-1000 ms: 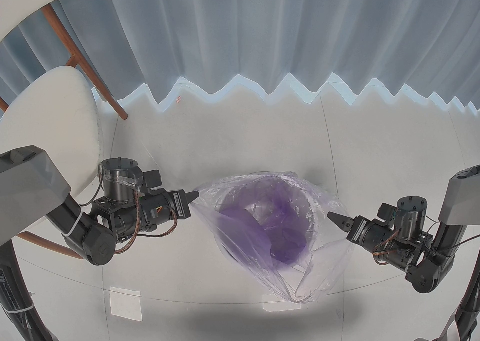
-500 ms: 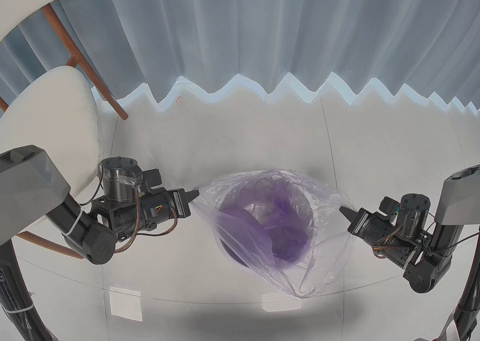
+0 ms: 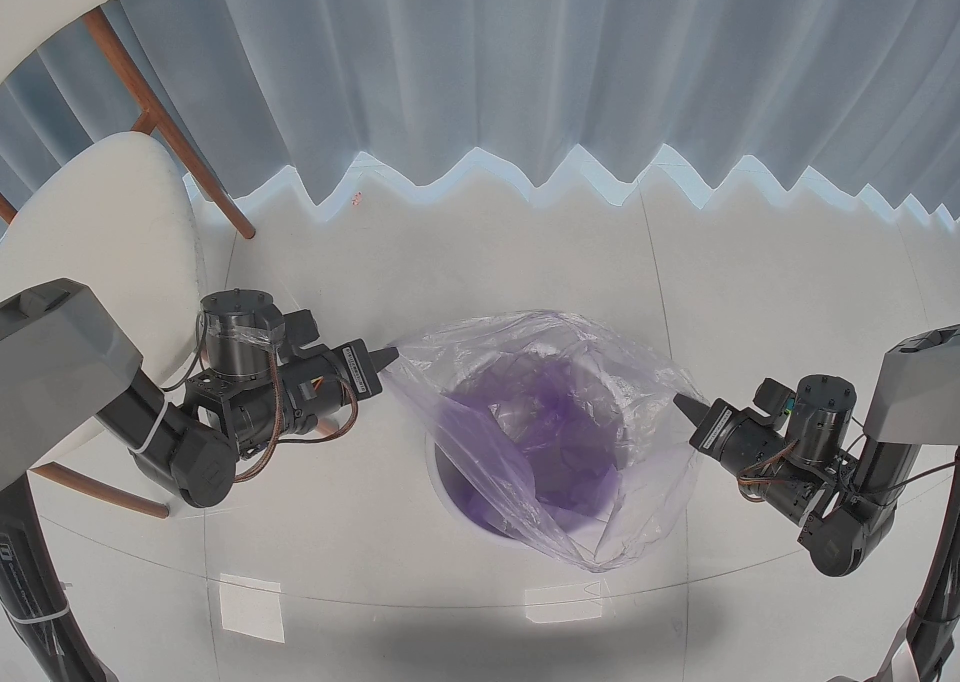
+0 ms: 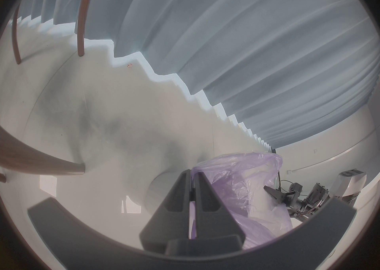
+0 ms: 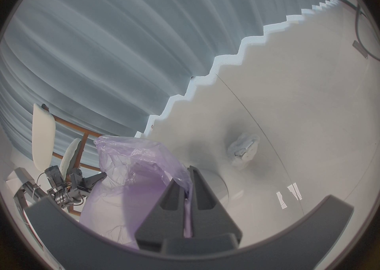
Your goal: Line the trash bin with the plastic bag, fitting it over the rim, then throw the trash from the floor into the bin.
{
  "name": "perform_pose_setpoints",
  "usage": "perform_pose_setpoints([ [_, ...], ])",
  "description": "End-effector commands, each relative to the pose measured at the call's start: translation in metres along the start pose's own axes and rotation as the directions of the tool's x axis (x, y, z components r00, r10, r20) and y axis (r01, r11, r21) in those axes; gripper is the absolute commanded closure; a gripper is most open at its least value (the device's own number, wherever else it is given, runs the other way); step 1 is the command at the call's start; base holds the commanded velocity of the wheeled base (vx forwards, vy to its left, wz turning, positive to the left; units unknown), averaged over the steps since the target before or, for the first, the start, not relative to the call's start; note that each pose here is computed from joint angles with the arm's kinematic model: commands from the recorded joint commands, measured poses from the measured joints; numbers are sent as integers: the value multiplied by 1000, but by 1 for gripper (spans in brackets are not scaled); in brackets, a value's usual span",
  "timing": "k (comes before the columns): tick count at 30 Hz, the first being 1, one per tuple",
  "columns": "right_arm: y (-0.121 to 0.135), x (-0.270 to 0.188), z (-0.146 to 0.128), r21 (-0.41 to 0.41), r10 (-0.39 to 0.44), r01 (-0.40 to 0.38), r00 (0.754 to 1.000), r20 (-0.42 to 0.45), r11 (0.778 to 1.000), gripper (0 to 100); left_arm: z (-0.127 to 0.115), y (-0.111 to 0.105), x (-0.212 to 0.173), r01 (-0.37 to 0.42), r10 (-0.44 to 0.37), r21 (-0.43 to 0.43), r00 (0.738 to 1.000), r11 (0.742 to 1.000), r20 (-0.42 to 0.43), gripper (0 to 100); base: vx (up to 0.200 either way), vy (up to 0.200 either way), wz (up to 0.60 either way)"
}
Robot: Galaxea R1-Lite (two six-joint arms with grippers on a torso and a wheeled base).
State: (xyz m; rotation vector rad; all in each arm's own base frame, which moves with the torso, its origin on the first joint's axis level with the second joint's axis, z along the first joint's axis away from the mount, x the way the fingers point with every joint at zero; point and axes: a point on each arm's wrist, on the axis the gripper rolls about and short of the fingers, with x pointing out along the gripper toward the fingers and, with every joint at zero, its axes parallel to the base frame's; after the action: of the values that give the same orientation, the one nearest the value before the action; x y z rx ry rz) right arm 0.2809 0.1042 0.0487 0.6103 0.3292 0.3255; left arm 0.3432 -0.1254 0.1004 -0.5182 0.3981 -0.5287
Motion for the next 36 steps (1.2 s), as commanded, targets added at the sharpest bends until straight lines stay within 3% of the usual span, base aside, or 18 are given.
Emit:
perform_pose_setpoints([
  [1, 0, 7, 1, 13, 11, -12, 1000, 24, 1000, 100, -1, 5, 7, -5, 5, -5, 1000, 1000, 0, 100, 0, 0, 0],
  [8, -2, 19, 4, 97, 0, -6, 998, 61, 995, 100, 1, 11, 13, -4, 6, -64, 1000, 998, 22, 100, 0, 0, 0],
  [26, -21, 39, 0, 172, -40, 28, 997, 69, 985, 100, -13, 32, 34, -20, 22, -98, 1000, 995, 21, 100, 0, 0, 0],
  [36, -16, 54, 11, 234, -52, 11, 984, 169, 972, 100, -5, 33, 40, 1, 9, -167, 998, 986, 58, 100, 0, 0, 0],
])
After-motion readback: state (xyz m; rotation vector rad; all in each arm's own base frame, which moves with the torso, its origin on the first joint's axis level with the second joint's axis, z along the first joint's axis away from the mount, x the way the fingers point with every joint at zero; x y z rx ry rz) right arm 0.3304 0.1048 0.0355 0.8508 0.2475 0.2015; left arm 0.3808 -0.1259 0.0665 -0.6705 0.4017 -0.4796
